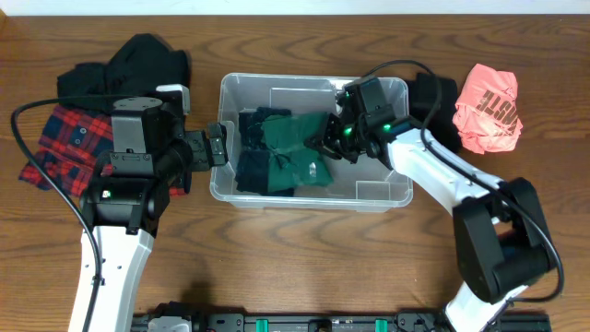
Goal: Pack container
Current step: 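Place the green garment in the bin beside the navy one, then grasp the pink printed shirt with the right gripper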
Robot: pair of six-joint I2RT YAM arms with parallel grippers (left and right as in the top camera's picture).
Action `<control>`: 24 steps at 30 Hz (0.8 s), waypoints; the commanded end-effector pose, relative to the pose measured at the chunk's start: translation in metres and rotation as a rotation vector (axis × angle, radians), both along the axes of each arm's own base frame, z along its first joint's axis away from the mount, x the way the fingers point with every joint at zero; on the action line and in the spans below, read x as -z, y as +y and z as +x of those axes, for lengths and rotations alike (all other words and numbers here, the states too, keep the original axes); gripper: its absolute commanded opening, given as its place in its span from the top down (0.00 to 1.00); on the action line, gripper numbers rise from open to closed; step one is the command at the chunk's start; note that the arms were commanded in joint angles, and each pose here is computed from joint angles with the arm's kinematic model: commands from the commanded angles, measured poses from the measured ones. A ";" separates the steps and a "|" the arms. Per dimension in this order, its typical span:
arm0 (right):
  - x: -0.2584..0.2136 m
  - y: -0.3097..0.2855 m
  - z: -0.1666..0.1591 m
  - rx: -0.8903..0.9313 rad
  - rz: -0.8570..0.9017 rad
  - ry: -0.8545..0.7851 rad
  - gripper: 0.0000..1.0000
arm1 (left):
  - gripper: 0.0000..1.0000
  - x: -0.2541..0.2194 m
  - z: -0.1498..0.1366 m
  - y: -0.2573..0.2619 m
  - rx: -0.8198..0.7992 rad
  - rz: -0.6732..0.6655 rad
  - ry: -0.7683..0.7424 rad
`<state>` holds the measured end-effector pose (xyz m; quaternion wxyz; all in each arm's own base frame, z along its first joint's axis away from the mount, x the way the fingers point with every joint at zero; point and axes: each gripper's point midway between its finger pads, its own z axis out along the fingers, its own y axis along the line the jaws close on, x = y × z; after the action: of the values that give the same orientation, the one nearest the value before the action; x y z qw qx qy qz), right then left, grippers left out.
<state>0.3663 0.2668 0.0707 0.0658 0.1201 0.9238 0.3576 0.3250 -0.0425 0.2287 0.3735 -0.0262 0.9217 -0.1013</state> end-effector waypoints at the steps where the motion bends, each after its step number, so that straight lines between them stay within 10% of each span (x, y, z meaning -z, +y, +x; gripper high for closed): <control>1: 0.013 -0.012 0.002 -0.071 -0.111 -0.080 0.92 | 0.02 -0.004 0.002 0.003 -0.007 0.014 -0.011; 8: -0.037 -0.079 0.017 -0.069 -0.347 -0.251 0.75 | 0.02 -0.004 0.002 0.003 -0.007 0.014 -0.011; 15: -0.162 -0.132 0.019 0.019 -0.339 -0.507 0.30 | 0.02 -0.004 0.002 0.003 -0.007 0.014 -0.011; 24: -0.182 -0.276 0.019 0.373 -0.422 -0.453 0.20 | 0.02 -0.004 0.002 0.003 -0.007 0.014 -0.011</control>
<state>0.3809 0.0340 0.2836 0.3884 0.1372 0.8908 0.1919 0.3249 -0.0425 0.2286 0.3733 -0.0262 0.9218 -0.1013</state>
